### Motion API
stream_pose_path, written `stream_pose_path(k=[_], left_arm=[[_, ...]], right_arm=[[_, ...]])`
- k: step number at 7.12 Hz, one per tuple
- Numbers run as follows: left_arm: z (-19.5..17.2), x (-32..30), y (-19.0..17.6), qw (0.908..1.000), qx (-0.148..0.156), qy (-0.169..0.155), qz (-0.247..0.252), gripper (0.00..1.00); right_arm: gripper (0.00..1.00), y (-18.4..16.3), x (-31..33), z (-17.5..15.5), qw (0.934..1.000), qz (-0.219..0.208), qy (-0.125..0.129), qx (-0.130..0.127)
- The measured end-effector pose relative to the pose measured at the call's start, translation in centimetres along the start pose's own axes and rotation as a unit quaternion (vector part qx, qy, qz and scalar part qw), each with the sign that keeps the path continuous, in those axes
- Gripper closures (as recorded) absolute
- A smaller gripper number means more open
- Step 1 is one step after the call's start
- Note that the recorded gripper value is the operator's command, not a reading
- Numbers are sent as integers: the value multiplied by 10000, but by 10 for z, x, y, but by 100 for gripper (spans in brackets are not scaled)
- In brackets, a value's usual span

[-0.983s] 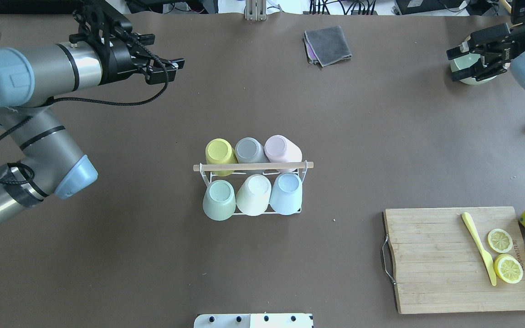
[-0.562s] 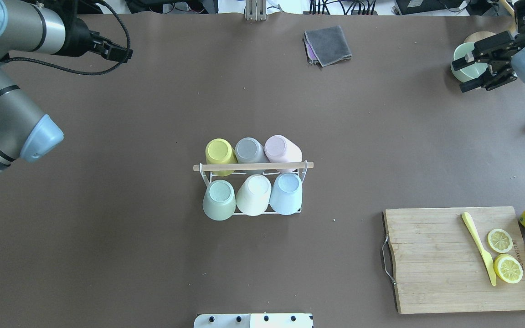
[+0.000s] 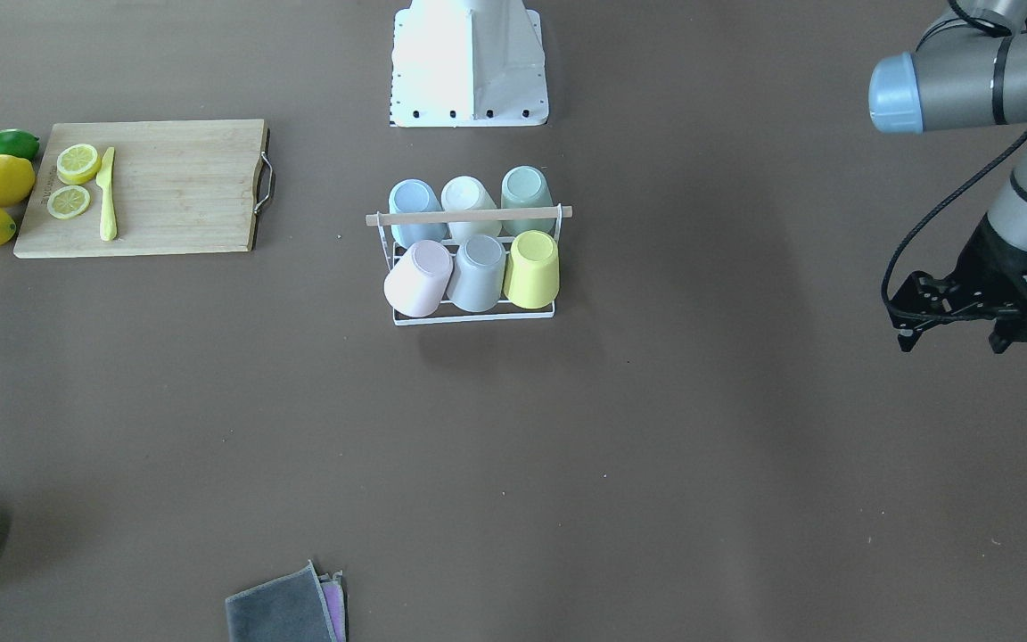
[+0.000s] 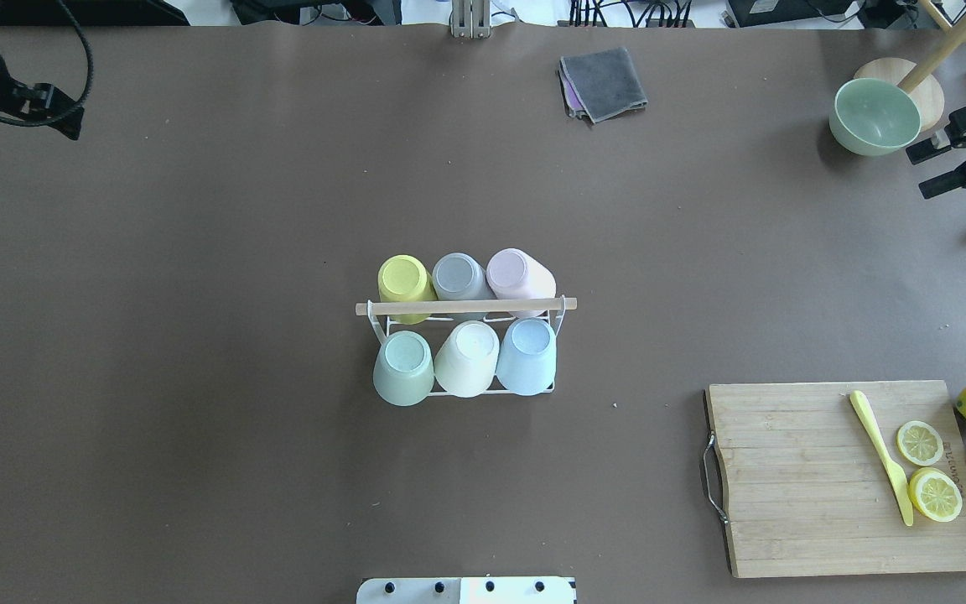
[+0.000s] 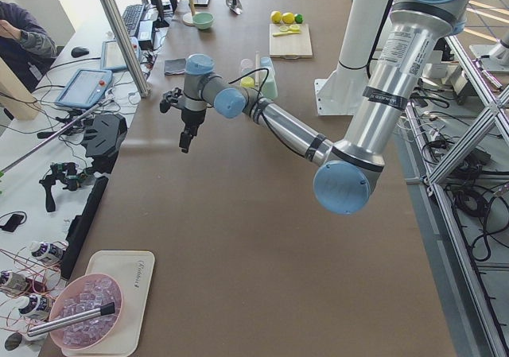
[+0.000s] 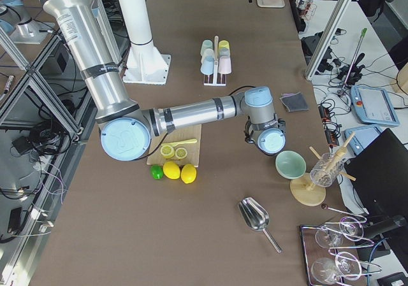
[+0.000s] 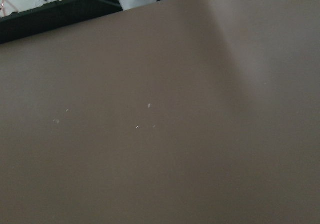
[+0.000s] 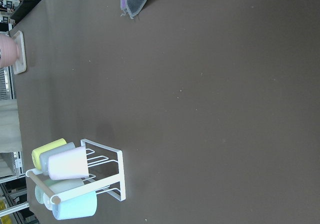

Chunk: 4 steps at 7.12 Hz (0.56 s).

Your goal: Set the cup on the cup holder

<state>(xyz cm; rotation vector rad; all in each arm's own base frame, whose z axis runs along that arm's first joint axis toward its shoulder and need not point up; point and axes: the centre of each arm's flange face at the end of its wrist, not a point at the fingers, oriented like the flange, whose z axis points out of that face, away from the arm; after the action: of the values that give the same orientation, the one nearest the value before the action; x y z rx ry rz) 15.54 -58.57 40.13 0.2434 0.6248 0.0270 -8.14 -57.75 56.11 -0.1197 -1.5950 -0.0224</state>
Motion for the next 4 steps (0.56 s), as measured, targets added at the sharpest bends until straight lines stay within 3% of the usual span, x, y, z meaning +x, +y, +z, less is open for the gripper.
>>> stream_pose_path(k=[2, 4], left_arm=[[-2, -96, 36, 9991, -425, -78, -30, 3], [-5, -193, 86, 9978, -652, 104, -47, 3]], right_arm=[[0, 4, -1, -4, 9978, 658, 8, 58], [0, 2, -7, -3, 9879, 1545, -35, 121]])
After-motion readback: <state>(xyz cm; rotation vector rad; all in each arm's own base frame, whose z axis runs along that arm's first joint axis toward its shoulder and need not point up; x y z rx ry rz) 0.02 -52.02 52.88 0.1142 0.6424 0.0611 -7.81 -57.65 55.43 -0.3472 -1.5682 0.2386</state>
